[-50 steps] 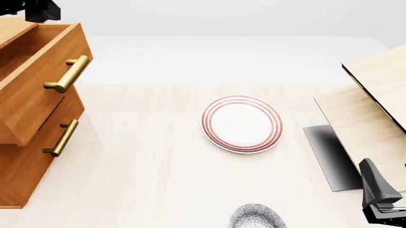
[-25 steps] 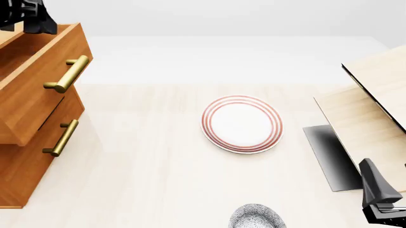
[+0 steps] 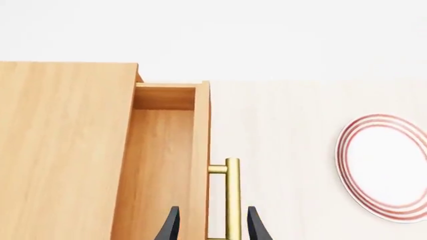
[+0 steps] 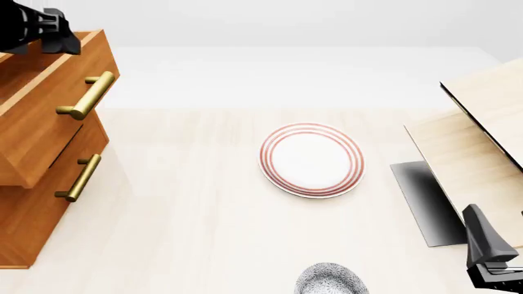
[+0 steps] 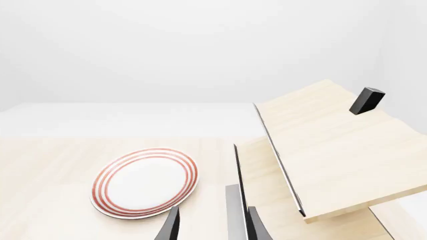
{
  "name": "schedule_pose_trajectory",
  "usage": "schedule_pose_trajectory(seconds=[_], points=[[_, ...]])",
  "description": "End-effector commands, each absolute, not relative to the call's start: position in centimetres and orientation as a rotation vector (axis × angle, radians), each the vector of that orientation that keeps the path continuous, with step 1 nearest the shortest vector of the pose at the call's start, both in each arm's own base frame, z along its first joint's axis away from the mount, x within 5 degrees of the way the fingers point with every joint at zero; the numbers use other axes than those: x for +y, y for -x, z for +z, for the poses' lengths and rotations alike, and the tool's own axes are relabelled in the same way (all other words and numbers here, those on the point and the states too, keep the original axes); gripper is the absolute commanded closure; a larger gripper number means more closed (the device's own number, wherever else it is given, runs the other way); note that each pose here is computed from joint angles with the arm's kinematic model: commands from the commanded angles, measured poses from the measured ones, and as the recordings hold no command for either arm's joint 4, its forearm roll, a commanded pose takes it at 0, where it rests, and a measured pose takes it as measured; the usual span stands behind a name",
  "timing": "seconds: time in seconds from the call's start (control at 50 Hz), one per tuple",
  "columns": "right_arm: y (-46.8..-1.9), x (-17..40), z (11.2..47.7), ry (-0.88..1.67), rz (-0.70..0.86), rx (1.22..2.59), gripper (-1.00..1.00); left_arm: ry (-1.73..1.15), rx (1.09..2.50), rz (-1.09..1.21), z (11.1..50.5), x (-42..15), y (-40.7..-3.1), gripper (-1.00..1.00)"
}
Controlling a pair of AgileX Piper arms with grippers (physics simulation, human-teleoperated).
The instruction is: Open the top drawer of the cabinet and put the bowl in it.
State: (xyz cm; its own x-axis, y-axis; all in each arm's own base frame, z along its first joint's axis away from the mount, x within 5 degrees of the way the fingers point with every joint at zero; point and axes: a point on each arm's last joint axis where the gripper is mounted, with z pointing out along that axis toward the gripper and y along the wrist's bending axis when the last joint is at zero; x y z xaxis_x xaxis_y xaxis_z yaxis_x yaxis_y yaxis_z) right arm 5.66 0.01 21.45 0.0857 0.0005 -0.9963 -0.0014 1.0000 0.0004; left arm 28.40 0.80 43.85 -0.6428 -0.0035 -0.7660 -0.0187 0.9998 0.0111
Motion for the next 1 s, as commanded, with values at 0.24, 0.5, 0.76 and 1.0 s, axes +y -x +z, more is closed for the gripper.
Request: schedule_pose_trajectory(seconds=[0.24,0.5,0.76,1.0], points=[[-5.7,0.0,21.4,0.001,0.001,1.485,-1.00,0.060,2.271,0.000,42.6,0.8,-28.5,-1.00],[-5.7,0.0,21.4,0.001,0.001,1.485,-1.00,0.058,2.289,0.003,41.3,0.8,-29.1,-1.00],[-5.7,0.0,21.4,0.001,0.001,1.485,-1.00,0.061,2.304,0.030,40.2,1.6,-29.2,-1.00],[-5.7,0.0,21.4,0.001,0.000,1.485,-1.00,0.054,2.318,0.028,39.2,1.5,-29.7,-1.00]])
